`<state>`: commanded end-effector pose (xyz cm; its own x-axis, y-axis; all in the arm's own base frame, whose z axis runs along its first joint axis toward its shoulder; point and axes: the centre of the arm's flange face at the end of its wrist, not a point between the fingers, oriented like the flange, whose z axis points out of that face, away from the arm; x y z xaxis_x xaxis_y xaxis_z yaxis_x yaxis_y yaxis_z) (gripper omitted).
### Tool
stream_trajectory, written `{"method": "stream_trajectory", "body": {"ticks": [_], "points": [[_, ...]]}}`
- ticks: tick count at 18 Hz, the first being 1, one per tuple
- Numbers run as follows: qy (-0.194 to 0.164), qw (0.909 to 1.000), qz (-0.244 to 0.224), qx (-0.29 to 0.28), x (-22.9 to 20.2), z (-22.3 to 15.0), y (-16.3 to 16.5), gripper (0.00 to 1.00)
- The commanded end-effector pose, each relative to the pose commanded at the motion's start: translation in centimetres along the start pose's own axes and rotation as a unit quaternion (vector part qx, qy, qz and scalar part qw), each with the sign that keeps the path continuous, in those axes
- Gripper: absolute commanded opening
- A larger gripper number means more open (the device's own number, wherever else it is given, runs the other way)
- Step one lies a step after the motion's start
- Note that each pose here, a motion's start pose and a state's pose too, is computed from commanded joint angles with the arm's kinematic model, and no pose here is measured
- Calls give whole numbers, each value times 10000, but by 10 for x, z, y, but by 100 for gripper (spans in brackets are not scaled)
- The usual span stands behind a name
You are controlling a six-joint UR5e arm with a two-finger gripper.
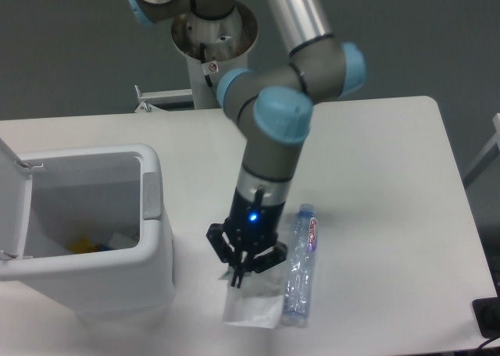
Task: Place the trash in the trash can
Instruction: 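Carry the held bag over the trash can and open the gripper, then move the empty gripper back over the clear water bottle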
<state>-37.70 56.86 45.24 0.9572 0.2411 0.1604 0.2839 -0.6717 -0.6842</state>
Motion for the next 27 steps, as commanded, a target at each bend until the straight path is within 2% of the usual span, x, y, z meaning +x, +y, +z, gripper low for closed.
{"method": "stream_trajectory", "body": {"ticks": [3,4,6,10,14,15,17,19,20,23,25,27], "points": [[18,9991,-297,314,31,-46,-17,0],[0,9983,-386,433,51,-70,-19,0],[48,9979,-395,503,76,-89,-15,0],[401,9976,-230,520,158,-100,-15,0],[877,9956,198,259,232,-79,2,1],[916,9953,238,204,237,-73,8,17],[962,9946,358,155,244,-70,13,31],[892,9951,383,158,247,-75,16,78],[817,9956,405,213,248,-82,14,90],[760,9955,444,348,252,-101,8,99],[714,9960,371,401,245,-105,2,100],[467,9977,102,476,207,-112,-2,100]]}}
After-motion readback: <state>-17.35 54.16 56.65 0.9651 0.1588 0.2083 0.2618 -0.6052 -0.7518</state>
